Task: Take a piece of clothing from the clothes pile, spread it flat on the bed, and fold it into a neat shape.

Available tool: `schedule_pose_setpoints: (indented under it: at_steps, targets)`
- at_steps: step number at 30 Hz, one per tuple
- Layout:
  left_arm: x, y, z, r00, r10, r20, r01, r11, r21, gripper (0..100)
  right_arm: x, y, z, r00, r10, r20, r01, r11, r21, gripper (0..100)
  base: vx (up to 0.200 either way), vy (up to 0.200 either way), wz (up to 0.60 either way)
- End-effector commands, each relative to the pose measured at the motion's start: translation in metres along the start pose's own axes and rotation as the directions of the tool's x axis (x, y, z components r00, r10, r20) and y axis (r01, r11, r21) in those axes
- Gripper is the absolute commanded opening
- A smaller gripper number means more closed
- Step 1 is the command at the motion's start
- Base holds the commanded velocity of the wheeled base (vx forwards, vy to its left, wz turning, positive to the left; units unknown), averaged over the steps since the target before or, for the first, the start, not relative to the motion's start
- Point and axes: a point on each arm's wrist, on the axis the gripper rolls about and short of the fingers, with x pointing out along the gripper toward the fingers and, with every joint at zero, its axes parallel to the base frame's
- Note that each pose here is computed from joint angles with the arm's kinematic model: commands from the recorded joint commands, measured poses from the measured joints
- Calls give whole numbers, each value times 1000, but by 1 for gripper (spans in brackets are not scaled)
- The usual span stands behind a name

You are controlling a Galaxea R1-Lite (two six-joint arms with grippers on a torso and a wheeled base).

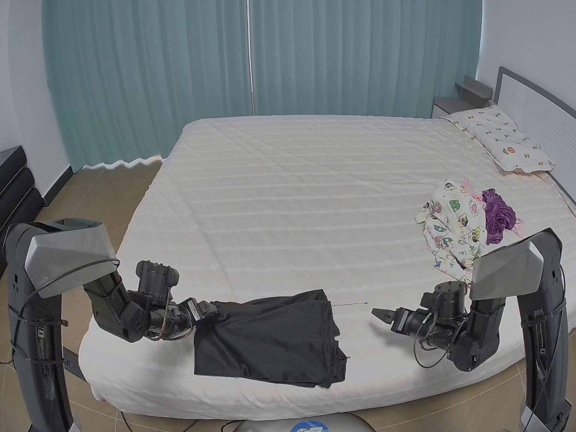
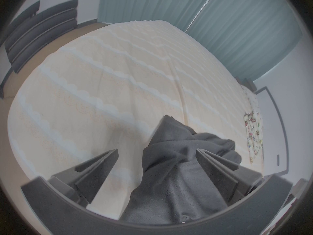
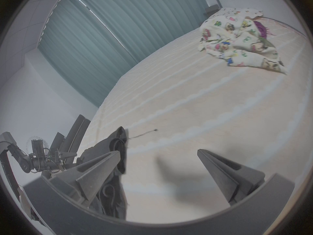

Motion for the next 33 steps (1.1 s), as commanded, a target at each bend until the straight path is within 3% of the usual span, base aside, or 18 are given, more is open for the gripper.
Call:
schedule_pose_setpoints:
  at_steps: [1,9,14,22,25,33]
  targets:
    - [-15,3,22,997,-76,24,78,993,-86,100,41,45,9,995,89,34,-90,995,33,100,0,0,0]
    - [-13,4,27,996,-80,34,83,990,-113,100,75,64,22,989,137,46,-141,985,99,100,0,0,0]
    - [-13,3,28,996,-84,40,88,988,-127,100,86,75,25,987,159,-18,-155,980,126,100,0,0,0]
    - [-13,3,28,996,-83,41,88,988,-128,100,111,94,37,985,163,-49,-155,979,133,100,0,0,0]
    - [-13,3,28,996,-84,42,88,988,-127,100,111,97,36,981,166,-104,-151,978,141,100,0,0,0]
    - [-13,3,28,996,-81,46,86,988,-127,100,113,100,38,970,191,-150,-169,975,147,100,0,0,0]
